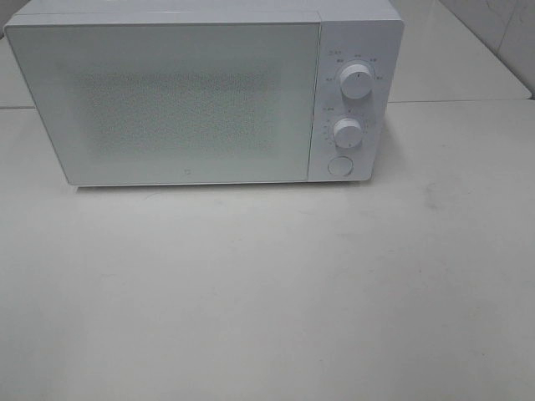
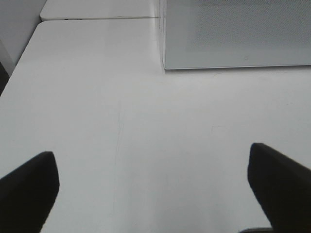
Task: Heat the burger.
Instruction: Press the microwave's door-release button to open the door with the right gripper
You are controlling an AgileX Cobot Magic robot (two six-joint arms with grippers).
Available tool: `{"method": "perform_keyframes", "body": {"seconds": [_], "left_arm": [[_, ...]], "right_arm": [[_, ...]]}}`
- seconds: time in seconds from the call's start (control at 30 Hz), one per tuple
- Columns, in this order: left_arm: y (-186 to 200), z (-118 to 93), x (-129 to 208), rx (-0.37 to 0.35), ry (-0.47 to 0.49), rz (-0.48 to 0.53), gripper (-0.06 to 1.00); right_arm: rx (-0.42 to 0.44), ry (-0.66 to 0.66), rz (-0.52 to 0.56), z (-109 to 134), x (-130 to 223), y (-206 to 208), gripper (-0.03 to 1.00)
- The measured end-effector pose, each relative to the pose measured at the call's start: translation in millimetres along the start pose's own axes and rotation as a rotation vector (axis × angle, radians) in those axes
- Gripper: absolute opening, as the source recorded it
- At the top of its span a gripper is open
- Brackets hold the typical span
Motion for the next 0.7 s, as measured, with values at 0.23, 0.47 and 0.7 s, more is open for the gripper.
{"method": "perform_keyframes", "body": {"seconds": [0.23, 0.47, 0.7], "left_arm": [[0.0, 0.0, 0.0, 0.0, 0.0, 0.0, 0.98], [0.0, 0.0, 0.0, 0.0, 0.0, 0.0, 0.98], [0.0, 0.0, 0.0, 0.0, 0.0, 0.0, 0.98]], "right_arm": [[-0.013, 0.005, -0.045, 1.8, -16.3, -10.4, 0.77], [-0.061, 0.024, -0.029, 8.5, -29.3, -30.8, 0.77], [-0.068, 0.018, -0.023, 11.4, -39.9, -49.5, 0.77]]}}
Point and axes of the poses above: a point on each arm's last joint axis where the gripper is mounted, y pointing back along that axis away from the gripper, z along the wrist's bending axis when the last joint is at zero, x = y × z, the point moved 6 cm from there along -y, pointing out along that axis toward the gripper, and after that the axes turned 5 degrees about y, right-handed, at the moved point
